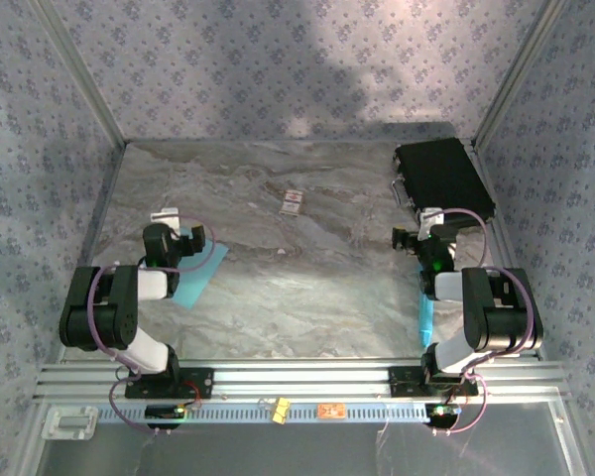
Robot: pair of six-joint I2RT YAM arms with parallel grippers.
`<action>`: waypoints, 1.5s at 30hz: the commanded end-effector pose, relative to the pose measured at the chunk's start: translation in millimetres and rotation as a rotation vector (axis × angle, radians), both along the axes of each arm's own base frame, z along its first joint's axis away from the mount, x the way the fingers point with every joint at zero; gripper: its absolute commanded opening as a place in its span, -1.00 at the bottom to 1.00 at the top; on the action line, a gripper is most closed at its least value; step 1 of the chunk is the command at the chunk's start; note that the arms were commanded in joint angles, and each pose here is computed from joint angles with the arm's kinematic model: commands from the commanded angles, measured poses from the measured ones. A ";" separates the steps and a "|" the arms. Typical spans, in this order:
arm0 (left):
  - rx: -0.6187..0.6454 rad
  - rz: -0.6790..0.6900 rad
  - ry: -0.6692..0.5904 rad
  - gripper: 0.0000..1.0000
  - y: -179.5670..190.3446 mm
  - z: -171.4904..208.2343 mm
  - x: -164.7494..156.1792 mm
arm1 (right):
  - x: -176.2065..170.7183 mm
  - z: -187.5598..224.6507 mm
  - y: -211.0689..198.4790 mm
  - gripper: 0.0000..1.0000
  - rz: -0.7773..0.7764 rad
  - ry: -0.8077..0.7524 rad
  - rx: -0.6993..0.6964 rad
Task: Fold a paper plane with a square sheet of paper (pick it up from the middle)
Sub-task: Move the square sheet of paper to the center of the table.
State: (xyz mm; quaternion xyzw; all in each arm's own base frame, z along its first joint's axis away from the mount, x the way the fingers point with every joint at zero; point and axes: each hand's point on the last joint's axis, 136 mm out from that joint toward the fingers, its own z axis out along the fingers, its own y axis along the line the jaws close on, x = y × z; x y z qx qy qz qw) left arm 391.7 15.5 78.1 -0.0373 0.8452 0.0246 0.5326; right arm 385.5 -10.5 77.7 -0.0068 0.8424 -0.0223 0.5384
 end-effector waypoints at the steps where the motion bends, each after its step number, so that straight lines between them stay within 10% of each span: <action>1: 0.007 0.016 -0.043 1.00 2.5 27.2 4.3 | 2.7 16.7 8.6 0.98 0.049 -0.021 -0.012; 12: -0.222 0.427 0.232 0.99 41.2 50.7 -45.6 | -14.0 86.9 40.2 0.98 0.067 0.111 0.250; 18: -0.497 0.294 0.356 0.99 -2.4 18.7 -57.4 | -32.7 103.9 91.4 0.98 0.187 0.252 0.667; 45: -0.692 0.322 0.687 0.99 -66.9 -61.1 -96.8 | -105.0 53.7 146.1 0.98 0.216 0.383 0.628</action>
